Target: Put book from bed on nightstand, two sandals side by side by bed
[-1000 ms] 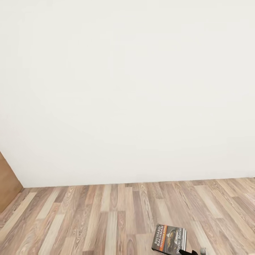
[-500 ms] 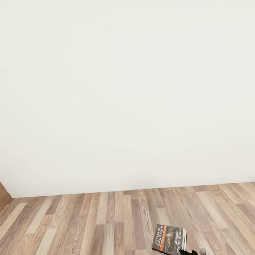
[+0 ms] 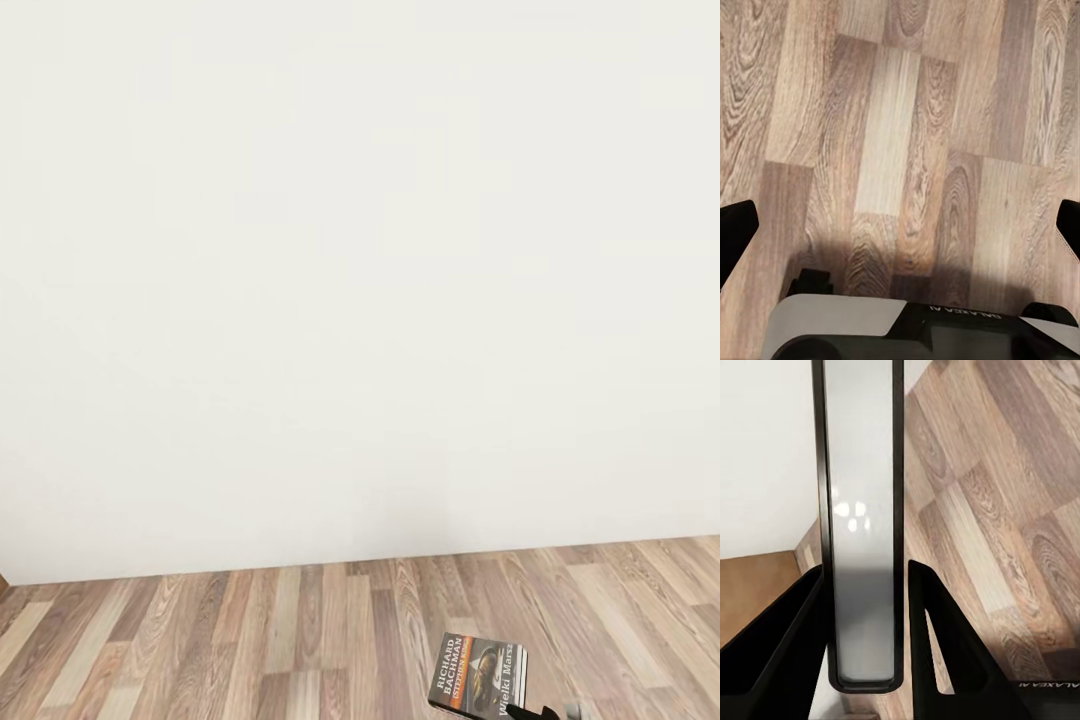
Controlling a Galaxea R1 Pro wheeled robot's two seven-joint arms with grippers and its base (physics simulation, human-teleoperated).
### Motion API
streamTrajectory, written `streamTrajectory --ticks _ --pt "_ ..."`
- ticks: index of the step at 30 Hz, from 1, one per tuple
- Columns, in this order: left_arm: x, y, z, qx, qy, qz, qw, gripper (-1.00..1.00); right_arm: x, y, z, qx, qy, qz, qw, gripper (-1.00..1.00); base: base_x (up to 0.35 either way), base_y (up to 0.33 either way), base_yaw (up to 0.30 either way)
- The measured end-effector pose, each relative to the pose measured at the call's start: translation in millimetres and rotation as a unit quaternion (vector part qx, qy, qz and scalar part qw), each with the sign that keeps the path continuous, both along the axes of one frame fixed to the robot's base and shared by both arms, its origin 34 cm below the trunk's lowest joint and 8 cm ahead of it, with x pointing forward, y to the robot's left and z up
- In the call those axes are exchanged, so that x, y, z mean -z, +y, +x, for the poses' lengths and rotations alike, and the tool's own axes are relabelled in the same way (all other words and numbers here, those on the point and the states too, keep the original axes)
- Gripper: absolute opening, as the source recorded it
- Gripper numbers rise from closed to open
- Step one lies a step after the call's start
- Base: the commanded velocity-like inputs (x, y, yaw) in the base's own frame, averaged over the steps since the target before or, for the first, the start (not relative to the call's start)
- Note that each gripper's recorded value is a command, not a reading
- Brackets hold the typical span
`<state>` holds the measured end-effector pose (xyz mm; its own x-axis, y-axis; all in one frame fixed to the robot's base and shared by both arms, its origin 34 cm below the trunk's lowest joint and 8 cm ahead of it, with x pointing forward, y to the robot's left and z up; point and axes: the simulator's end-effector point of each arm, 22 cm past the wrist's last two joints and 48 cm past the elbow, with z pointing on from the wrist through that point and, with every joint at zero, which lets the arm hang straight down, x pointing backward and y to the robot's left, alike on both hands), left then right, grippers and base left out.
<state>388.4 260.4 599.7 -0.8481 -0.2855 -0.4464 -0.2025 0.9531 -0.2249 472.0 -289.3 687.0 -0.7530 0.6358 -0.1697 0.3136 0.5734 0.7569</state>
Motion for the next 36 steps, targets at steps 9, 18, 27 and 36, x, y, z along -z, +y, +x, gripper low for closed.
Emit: streamTrajectory --ticks 9,18,27,36 --pt "0.1 0.0 -0.4 0.000 0.000 0.000 1.0000 1.00 0.0 0.0 -0.1 0.000 0.000 0.000 1.0000 -1.00 0.319 0.000 0.000" --pt "0.2 0.0 0.3 0.000 0.000 0.000 1.0000 1.00 0.0 -0.1 0.8 0.002 0.000 0.001 1.0000 -1.00 0.147 0.000 -0.101" --pt "0.1 -0.1 -0.3 0.000 0.000 0.000 1.0000 1.00 -0.2 -0.1 0.4 0.001 0.000 0.001 1.0000 -1.00 0.173 0.052 -0.239" --pt "0.0 0.0 -0.1 0.000 0.000 0.000 1.0000 1.00 -0.1 0.0 0.2 0.000 0.000 0.000 1.0000 -1.00 0.311 0.140 -0.023"
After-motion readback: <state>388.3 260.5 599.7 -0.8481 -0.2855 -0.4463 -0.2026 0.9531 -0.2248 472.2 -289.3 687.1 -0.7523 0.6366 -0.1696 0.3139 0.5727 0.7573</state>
